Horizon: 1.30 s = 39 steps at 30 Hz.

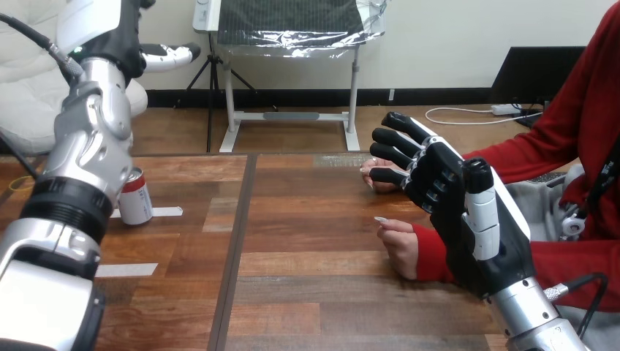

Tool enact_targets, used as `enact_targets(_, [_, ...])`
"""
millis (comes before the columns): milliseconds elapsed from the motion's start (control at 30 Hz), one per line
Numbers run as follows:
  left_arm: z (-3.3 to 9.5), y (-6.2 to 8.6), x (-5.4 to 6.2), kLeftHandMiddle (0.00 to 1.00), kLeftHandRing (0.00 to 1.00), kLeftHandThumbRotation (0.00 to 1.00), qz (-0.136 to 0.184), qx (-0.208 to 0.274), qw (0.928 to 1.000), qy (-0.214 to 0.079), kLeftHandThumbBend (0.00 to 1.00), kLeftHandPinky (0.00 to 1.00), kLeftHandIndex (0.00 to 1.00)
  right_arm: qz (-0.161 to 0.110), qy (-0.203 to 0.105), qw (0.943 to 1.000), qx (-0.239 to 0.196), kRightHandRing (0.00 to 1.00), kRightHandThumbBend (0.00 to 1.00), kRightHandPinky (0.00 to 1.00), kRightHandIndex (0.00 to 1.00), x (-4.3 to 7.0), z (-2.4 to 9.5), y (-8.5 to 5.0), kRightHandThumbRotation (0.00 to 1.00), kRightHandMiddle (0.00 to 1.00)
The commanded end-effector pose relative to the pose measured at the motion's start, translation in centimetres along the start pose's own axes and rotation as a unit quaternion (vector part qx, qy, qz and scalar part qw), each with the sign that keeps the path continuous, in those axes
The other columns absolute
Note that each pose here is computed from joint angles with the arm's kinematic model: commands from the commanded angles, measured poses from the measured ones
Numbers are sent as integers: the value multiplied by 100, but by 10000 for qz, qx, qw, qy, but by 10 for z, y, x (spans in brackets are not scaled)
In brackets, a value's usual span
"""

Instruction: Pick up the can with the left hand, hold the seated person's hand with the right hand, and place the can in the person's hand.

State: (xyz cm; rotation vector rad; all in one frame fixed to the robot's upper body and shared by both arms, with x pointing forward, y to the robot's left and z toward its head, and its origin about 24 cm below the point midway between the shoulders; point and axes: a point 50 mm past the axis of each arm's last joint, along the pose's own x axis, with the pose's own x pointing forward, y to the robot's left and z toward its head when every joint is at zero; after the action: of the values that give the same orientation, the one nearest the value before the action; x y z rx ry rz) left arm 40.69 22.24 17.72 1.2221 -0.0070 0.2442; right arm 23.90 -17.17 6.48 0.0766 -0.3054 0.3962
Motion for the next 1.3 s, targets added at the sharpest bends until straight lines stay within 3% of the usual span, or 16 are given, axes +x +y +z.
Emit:
enact_targets(0, [-5,1,3,90,89,70,-1,447,9990,-80,65,88,89,76,-353,9993,-50,87,84,79,88,16,11,0,100,86])
enact_targets(267, [-7,-5,5,93,91,80,-203,891,9958,-116,64,90,92,67,-368,9993,-27,86,84,78,87,16,10,2,100,86])
enact_targets(867, [-11,-14,6,94,94,87,-579,1426,9881,-15,69,93,92,88,-366,9992,-98,86,83,77,87,15,10,3,100,86])
enact_targets(1267, [-15,-20,4,96,95,90,-831,2005,9761,105,74,94,94,102,-380,9992,-60,86,83,77,88,15,10,3,100,86])
